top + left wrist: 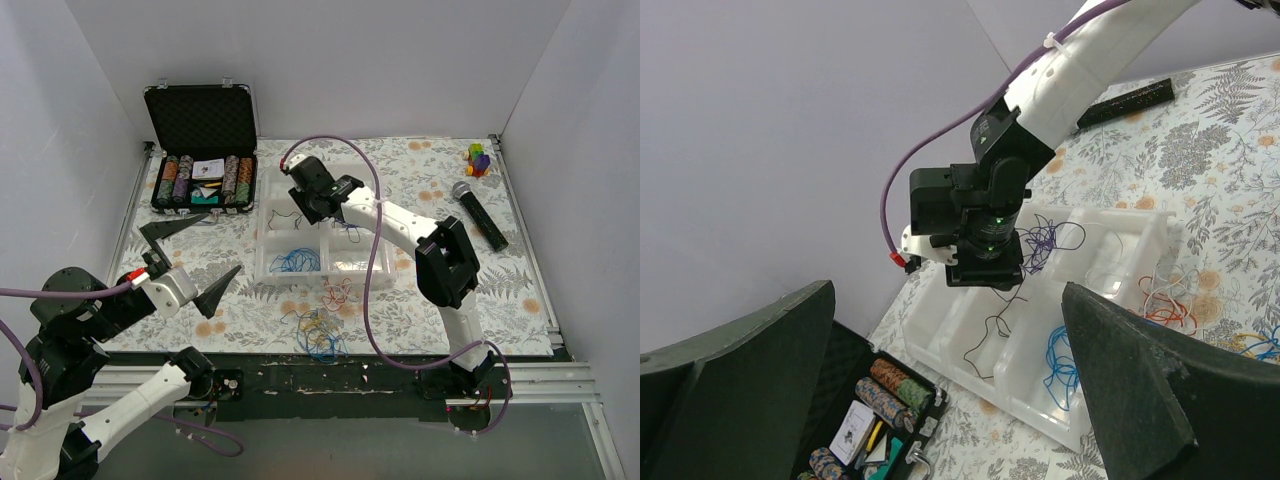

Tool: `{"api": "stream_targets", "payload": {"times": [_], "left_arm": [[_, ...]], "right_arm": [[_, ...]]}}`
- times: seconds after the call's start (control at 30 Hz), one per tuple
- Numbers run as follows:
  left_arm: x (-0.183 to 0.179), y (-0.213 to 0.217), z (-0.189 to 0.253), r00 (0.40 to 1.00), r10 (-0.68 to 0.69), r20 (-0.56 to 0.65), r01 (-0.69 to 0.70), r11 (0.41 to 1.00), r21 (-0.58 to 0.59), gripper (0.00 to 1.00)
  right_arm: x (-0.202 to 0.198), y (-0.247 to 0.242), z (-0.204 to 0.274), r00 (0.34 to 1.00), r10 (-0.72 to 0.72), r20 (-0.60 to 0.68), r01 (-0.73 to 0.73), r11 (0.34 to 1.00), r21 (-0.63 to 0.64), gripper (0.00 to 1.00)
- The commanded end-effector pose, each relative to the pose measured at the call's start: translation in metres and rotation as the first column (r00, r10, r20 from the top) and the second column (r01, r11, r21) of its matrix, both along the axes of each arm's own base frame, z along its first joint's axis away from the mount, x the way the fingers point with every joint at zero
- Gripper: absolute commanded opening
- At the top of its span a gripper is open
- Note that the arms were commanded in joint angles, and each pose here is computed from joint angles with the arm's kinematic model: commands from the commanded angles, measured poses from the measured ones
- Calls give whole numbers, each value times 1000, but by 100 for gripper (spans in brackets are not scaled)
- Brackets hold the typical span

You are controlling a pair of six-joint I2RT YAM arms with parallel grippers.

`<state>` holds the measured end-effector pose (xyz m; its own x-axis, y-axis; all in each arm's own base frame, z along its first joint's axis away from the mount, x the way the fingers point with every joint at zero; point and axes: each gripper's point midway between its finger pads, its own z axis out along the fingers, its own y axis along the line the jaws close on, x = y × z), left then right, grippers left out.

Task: Untangle the cables
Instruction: Place the cable in the bin.

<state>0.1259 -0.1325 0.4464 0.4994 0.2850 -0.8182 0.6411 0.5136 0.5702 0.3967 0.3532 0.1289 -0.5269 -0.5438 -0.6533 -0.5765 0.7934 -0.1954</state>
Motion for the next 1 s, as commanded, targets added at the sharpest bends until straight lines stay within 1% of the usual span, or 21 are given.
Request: {"api": "stream_targets", "payload": {"times": [0.0, 0.2, 0.37, 0.43, 0.53, 0.57, 0.83, 0.87, 0.97], "left_arm": [[4, -1, -1, 1000, 11, -14, -11, 1000, 0, 98], [4, 0, 0, 1000, 13, -12, -13, 1000, -1, 98], [4, 0, 0, 1000, 14, -12, -14, 1000, -1, 98], [4, 0, 1, 1000, 16, -9, -16, 1000, -3, 98], [5, 0, 0, 1000, 18, -10, -18, 1000, 0, 98], [4, 0, 1, 1000, 16, -8, -16, 1000, 0, 98], [4, 0, 2, 1000, 13, -4, -13, 1000, -1, 98], [4, 0, 1, 1000, 12, -5, -12, 1000, 0, 98], [3, 1, 2, 1000, 15, -3, -15, 1000, 0, 98]], "right_arm": [[2, -1, 5, 999, 28, 46, -26, 999, -34, 46], [-1, -1, -8, 999, 40, 21, -39, 998, -47, 42], [1, 1, -17, 999, 40, 12, -39, 997, -59, 37], [1, 0, -20, 999, 40, 8, -40, 997, -66, 33], [1, 1, -21, 999, 39, 5, -39, 997, -65, 23], [0, 1, -21, 999, 39, 4, -38, 997, -63, 22], [-4, -2, -20, 999, 38, -4, -38, 997, -62, 22], [-4, -2, -17, 999, 37, -1, -37, 998, -58, 23], [-5, -1, -1, 999, 37, 17, -37, 999, -26, 32]]}}
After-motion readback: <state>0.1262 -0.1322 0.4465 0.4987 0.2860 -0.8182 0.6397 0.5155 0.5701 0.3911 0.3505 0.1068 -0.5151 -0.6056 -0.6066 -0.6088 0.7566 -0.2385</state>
